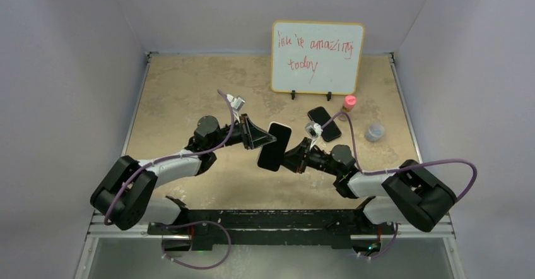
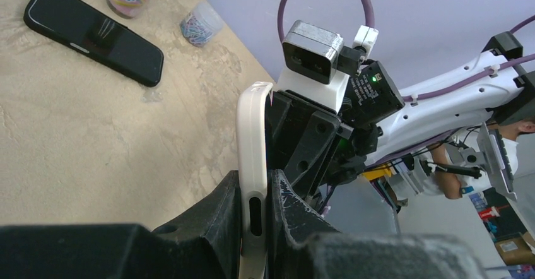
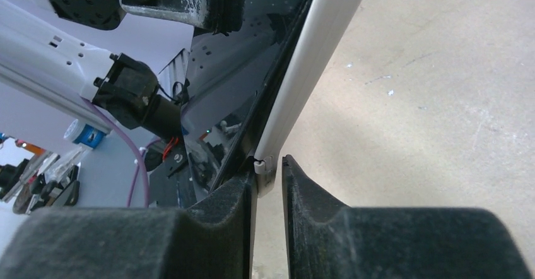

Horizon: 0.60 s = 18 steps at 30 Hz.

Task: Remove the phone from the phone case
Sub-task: Remove the phone case from the phone.

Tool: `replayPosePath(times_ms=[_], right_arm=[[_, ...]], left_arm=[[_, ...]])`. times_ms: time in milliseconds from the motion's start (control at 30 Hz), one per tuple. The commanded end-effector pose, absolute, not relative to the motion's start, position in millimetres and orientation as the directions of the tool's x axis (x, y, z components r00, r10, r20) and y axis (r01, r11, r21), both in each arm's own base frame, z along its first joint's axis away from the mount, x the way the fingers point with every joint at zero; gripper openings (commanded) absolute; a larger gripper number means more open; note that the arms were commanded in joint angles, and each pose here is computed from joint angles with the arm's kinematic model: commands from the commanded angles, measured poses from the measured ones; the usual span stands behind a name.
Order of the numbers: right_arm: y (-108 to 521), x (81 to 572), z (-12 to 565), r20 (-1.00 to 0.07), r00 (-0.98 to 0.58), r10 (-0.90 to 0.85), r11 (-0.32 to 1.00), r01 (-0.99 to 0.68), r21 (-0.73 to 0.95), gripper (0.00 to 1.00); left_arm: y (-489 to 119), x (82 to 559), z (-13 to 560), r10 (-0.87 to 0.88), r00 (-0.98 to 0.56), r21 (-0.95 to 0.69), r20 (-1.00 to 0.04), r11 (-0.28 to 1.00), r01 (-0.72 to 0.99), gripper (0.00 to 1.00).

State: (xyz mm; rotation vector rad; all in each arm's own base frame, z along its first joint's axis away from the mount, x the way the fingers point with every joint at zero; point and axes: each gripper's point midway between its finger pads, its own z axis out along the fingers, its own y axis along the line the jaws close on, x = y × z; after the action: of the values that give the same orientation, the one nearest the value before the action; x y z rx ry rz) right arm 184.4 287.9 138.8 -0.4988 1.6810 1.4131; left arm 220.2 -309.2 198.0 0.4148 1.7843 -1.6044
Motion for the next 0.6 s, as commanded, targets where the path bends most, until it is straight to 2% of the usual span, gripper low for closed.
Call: replayPosePath(times_ms=[0, 200, 233, 567], right_arm=[[278.7, 201.5, 263.9, -0.815, -0.212, 0.539, 0.193, -0.911, 0.364, 0.2], [280.3, 211.0, 249.4, -0.814, -0.258, 0.521, 0.204, -0.888, 0.412, 0.03], [280.7, 213.0, 246.2, -0.814, -0.266, 0.516, 0.207, -0.884, 0.42, 0.0], [291.5, 228.7, 217.1, -0.826, -0.347, 0.444, 0.245, -0.84, 0.484, 0.0]], left_arm=[[-310.3, 191.3, 131.4, -0.048, -0.826, -0.809, -0.561, 0.241, 0.536, 0.0], [-315.1, 203.2, 108.2, -0.041, -0.846, -0.817, -0.532, 0.288, 0.5, 0.02], [-316.3, 206.1, 104.9, -0.039, -0.846, -0.814, -0.531, 0.298, 0.498, 0.07], [-307.1, 249.3, 68.0, -0.017, -0.827, -0.695, -0.562, 0.553, 0.46, 0.54]])
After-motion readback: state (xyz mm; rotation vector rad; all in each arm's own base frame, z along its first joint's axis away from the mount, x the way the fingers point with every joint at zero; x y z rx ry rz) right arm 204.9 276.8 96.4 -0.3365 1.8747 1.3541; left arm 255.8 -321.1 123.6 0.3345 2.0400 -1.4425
